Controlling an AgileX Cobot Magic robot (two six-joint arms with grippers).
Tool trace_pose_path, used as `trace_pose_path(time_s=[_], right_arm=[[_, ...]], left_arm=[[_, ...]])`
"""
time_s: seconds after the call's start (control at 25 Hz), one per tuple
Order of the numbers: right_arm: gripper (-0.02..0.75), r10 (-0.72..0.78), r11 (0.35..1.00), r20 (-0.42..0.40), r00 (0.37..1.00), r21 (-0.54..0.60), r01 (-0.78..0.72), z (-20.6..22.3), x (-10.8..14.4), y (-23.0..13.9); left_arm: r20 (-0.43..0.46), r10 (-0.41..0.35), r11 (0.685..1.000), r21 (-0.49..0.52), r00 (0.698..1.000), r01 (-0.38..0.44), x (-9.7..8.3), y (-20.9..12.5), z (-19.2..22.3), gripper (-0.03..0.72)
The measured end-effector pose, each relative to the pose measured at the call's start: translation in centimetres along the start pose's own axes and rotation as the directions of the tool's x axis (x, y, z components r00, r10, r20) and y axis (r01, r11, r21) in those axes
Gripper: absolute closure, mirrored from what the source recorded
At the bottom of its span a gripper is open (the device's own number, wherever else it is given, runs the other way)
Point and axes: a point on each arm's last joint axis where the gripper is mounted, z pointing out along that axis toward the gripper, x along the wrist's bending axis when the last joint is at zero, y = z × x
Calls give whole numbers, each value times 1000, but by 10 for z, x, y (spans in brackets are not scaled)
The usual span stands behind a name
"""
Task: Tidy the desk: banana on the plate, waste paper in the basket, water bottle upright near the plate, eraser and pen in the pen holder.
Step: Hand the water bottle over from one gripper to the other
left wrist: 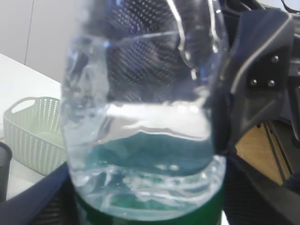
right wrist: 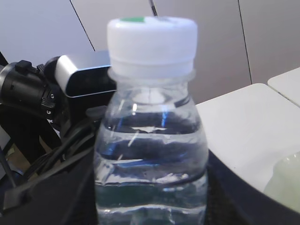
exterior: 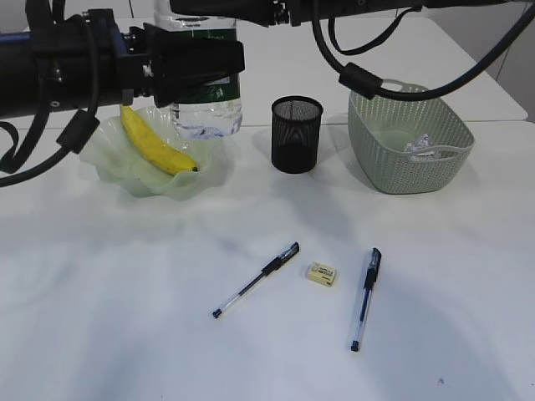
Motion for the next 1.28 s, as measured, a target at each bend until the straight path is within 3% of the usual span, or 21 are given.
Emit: trace_pose_path(time_s=[0.36,0.76,1.28], right_arm=[[336,3,1000,0,1000,-2,-3,0,0,0],[337,3,1000,3,1000,-2,-3,0,0,0],[337,3,1000,5,1000,-2,-3,0,0,0]], left_arm=[[-18,-6,1000,-3,1000,6,2,0,0,104],[-22,-11,1000,-5,1000,11,2,0,0,242],[-20,-13,1000,-6,1000,13,2,0,0,255]])
